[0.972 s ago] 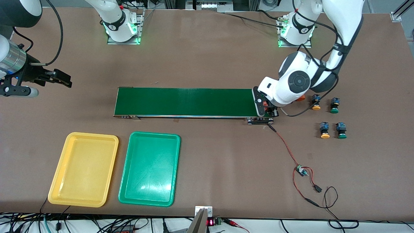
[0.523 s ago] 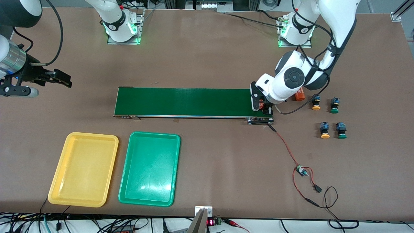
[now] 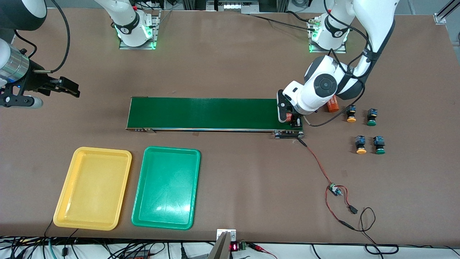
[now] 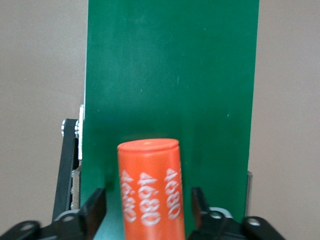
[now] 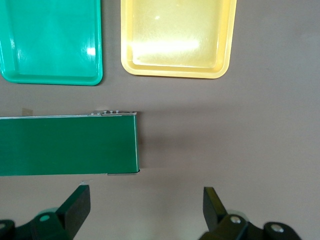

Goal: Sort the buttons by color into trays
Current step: 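Carry the orange cylinder onto the green belt and open the left gripper, then move the left gripper back and grasp a yellow-capped button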

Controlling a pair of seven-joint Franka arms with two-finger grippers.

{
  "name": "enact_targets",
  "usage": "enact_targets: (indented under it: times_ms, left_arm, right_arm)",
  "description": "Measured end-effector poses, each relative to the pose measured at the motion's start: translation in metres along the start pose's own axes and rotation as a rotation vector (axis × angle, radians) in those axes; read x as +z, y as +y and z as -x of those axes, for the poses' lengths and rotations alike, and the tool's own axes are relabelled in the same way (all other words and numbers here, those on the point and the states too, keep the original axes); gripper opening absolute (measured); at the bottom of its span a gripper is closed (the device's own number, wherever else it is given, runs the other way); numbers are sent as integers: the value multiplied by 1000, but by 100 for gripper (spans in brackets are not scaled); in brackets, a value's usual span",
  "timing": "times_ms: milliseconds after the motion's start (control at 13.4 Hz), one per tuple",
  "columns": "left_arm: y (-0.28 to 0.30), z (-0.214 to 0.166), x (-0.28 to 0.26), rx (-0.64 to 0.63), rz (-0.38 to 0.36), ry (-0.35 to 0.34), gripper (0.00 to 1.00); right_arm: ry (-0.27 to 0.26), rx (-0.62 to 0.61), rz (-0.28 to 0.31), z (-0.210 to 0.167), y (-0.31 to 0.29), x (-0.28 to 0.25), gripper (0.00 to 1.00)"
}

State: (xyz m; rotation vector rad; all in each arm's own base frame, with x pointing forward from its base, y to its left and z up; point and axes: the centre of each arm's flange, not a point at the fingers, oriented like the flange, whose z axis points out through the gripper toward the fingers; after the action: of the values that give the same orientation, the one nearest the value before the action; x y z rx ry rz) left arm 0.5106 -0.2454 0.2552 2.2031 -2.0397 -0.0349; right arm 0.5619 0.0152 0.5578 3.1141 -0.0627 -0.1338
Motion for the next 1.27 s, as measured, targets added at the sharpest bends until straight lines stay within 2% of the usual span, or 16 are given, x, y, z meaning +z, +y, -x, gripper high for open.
enact_targets:
  times_ms: [75,150,374,673,1047,1271]
  left_arm:
    - [-1,0,-2,0,-4,2,94]
    - [-2,0,-6,0,-12,3,100]
    - [-6,11,-28,-24,-26,-9,100]
    - [-35,81,-61,-156,-50,-15,100]
    - [-69,184,-88,-421,-59,1,100]
    - [-79,227,-94,-670,-41,4,100]
  right_arm:
    - [0,0,0,0,0,0,100]
    - [0,0,0,0,0,0,100]
    - [0,0,0,0,0,0,100]
    - [0,0,0,0,0,0,100]
    - [0,0,0,0,0,0,100]
    - [-1,0,0,0,0,0,100]
